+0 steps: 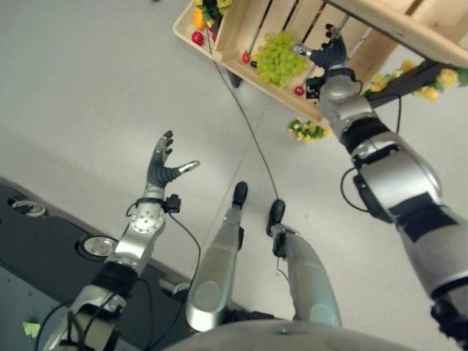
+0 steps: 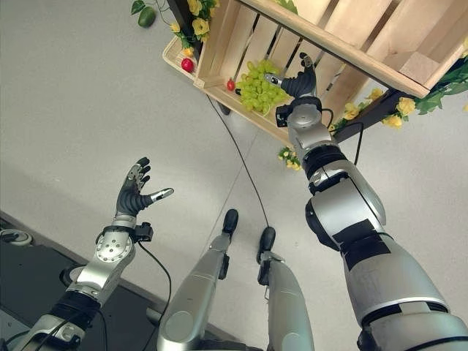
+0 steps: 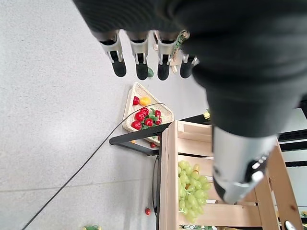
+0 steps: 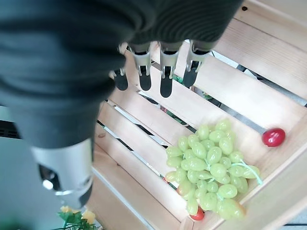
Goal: Pick up the fruits from the basket on one side to the basket on the other side
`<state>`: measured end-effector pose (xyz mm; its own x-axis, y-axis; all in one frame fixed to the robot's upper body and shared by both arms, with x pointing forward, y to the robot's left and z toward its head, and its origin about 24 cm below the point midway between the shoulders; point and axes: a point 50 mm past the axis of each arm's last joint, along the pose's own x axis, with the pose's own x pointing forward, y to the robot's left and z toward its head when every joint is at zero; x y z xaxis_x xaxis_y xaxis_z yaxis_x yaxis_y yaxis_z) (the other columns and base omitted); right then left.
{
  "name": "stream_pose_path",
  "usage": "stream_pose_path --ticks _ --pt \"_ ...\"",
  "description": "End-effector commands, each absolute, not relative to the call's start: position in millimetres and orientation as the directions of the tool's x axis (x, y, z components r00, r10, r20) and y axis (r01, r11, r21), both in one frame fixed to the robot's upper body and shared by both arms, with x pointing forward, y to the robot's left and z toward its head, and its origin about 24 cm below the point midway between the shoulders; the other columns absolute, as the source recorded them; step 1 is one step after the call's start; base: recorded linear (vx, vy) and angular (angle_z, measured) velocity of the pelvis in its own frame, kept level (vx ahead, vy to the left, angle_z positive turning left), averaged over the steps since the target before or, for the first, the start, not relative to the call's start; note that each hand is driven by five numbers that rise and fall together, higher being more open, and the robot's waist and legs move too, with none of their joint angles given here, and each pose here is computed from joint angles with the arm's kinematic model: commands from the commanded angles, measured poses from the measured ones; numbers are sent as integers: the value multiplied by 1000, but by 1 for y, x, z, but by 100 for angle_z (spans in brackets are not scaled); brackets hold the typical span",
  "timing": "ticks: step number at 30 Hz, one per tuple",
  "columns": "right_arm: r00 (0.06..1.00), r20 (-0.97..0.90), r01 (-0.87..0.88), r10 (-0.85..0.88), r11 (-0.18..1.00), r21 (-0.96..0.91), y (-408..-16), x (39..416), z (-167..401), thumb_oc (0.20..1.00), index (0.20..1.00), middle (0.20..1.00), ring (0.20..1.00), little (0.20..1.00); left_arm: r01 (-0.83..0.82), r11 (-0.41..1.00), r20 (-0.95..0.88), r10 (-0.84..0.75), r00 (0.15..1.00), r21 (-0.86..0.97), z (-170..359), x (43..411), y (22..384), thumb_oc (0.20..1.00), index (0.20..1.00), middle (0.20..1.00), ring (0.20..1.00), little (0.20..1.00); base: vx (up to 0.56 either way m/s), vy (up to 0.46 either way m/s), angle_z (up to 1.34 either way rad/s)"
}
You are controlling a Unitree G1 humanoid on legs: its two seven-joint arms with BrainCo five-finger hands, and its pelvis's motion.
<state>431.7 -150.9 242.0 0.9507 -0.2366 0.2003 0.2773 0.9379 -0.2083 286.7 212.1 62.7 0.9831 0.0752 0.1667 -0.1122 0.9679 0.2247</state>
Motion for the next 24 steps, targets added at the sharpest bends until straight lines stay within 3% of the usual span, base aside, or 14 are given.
stream_pose_path --ticks 1,11,14,19,24 --pt "932 310 238 -187 962 -136 -132 428 263 1000 1000 1000 1000 1000 -108 971 247 53 967 212 81 284 212 1000 1000 1000 1000 1000 0 0 0" --pt "943 331 95 -41 984 -150 -128 407 202 1000 1000 1000 1000 1000 -108 972 256 52 965 211 81 284 211 1000 1000 1000 1000 1000 -14 -10 4" --pt "976 219 9 21 991 -134 -129 385 139 1000 1000 1000 1000 1000 -128 968 228 77 970 217 71 281 215 1000 1000 1000 1000 1000 -22 12 10" --pt "981 89 -146 173 957 -249 -121 354 79 1000 1000 1000 1000 1000 -130 969 210 86 974 208 64 277 218 1000 1000 1000 1000 1000 -9 4 -2" --pt "972 7 -223 234 936 -271 -126 330 48 1000 1000 1000 1000 1000 -134 970 190 95 977 205 57 271 221 1000 1000 1000 1000 1000 1 1 1"
